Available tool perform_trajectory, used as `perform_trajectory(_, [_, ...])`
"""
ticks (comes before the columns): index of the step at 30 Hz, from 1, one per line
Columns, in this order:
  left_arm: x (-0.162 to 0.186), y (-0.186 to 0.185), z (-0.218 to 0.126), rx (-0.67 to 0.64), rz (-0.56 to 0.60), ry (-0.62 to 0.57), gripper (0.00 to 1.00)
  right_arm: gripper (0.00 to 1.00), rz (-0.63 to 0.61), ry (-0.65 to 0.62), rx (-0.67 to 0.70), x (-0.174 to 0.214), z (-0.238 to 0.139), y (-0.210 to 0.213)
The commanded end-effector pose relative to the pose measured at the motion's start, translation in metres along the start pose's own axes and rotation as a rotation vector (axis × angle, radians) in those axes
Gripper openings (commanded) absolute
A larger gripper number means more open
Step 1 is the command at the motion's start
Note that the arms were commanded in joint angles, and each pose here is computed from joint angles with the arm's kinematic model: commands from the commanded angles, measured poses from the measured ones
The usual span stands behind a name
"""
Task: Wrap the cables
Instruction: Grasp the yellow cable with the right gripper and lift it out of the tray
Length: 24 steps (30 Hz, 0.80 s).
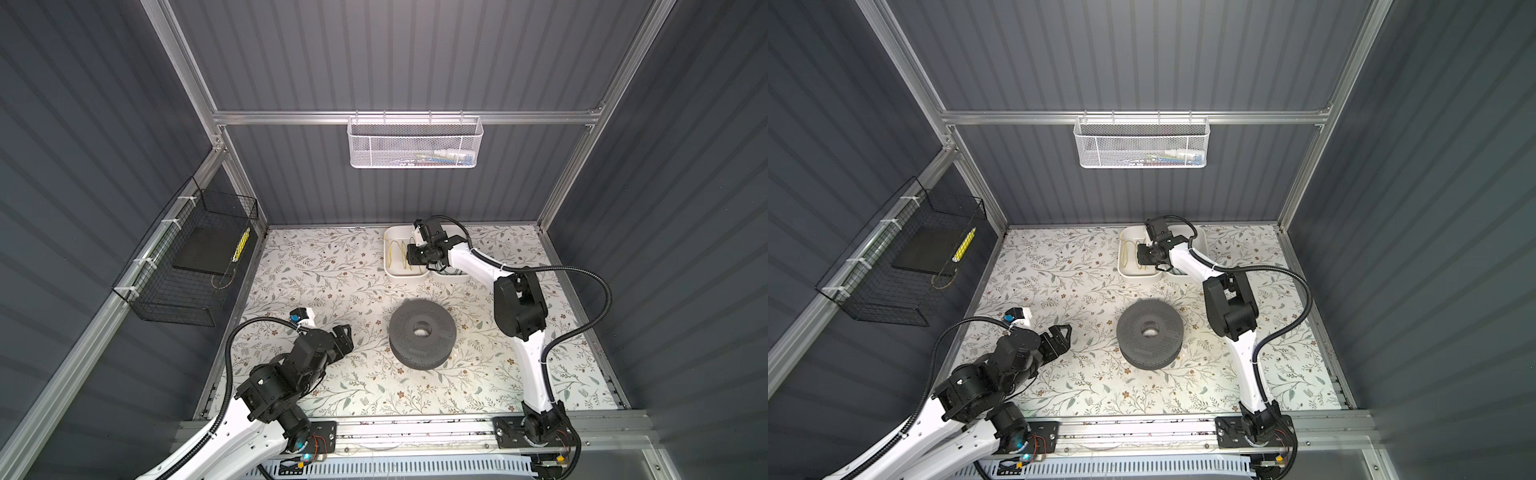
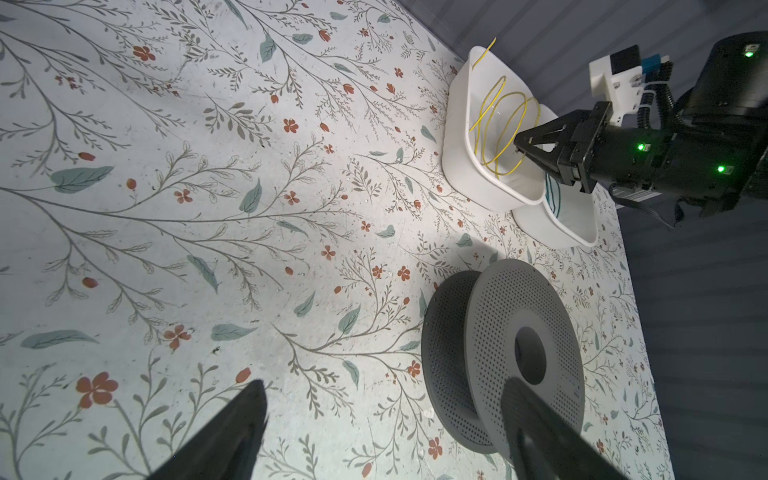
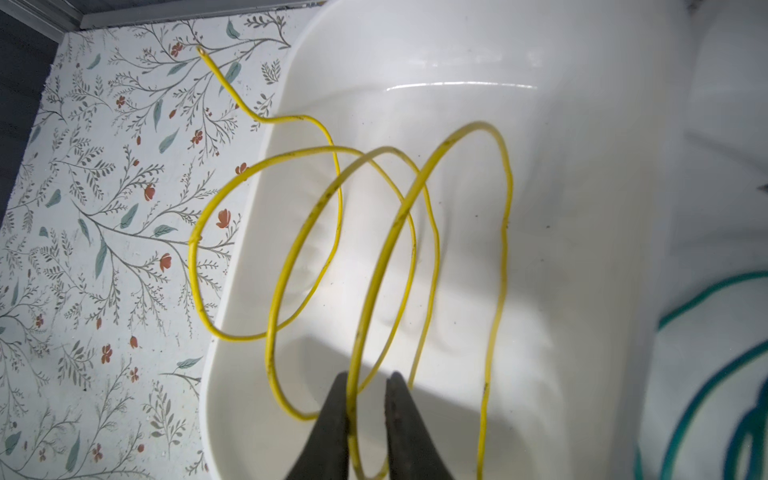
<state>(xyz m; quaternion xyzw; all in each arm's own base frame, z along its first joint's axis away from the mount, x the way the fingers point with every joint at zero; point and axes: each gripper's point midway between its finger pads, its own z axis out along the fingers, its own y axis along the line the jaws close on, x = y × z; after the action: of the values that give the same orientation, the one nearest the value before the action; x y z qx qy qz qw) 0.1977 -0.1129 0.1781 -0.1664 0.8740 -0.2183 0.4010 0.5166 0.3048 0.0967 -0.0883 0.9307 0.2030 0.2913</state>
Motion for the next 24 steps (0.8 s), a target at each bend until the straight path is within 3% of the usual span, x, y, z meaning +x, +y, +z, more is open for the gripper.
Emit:
perform_trajectory(1, [-0.010, -0.002, -0.008, 0.000, 0.011, -0.028, 0.89, 0.12, -0.006, -0.018, -0.027, -0.012, -0.012, 0.009])
perform_trajectory(7, [-0.018, 0.000, -0.013, 0.010, -0.005, -0.077, 0.89, 0.02, -0.043, -0.086, -0.046, -0.033, -0.044, 0.023])
perform_trajectory(16, [-0.030, -0.004, -0.019, 0.005, 0.025, -0.111, 0.91, 0.00, -0.101, -0.209, -0.060, -0.064, -0.110, 0.045])
perform_trajectory(19, [-0.034, -0.013, -0.021, 0.035, 0.055, -0.122, 0.99, 0.00, -0.115, -0.230, -0.082, -0.065, -0.132, 0.056])
perform_trajectory(24, [-0.044, -0.025, -0.021, 0.075, 0.104, -0.166, 1.00, 0.00, -0.121, -0.256, -0.136, -0.043, -0.167, 0.074])
